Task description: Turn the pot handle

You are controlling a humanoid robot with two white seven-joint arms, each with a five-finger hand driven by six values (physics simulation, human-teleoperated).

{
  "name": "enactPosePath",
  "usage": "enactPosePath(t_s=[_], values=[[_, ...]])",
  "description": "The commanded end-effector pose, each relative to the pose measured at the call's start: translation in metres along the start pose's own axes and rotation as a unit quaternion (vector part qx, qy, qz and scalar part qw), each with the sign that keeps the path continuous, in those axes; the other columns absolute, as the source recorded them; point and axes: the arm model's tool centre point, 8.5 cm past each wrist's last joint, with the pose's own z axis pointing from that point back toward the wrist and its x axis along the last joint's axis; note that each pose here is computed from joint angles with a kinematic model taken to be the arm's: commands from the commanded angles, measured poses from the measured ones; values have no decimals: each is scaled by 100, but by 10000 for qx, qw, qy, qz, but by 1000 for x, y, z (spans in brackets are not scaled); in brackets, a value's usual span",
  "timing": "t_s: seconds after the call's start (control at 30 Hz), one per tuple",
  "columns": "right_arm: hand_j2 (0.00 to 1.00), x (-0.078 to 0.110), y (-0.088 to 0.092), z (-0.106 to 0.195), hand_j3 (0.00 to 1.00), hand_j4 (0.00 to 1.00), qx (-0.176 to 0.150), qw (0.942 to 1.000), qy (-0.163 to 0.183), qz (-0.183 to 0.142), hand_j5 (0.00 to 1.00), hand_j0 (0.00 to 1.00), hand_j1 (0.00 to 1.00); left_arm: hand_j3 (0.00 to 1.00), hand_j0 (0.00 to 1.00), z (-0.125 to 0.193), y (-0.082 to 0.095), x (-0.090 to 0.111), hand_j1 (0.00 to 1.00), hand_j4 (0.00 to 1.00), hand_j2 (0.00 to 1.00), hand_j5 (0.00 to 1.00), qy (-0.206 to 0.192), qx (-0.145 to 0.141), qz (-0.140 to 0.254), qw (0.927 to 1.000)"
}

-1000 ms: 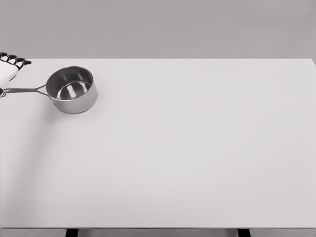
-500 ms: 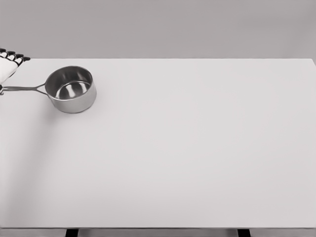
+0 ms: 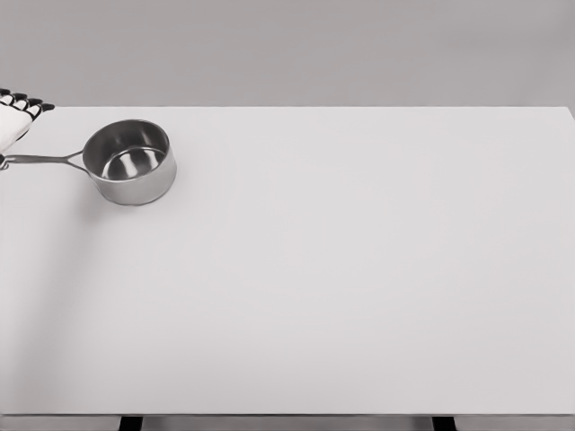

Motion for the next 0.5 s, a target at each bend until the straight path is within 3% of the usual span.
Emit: enactPosePath(t_s=[0.0, 0.47], values=[[100, 1, 0, 0, 100, 100, 0, 10000, -14, 6, 100, 100, 100, 100, 100, 0, 1, -1, 100, 100, 100, 100, 11, 6, -5, 10000], [100, 0, 0, 0, 100, 100, -1, 10000, -9, -3, 100, 100, 100, 100, 100, -5, 4, 5, 100, 100, 100, 100, -6, 72, -28, 10000]])
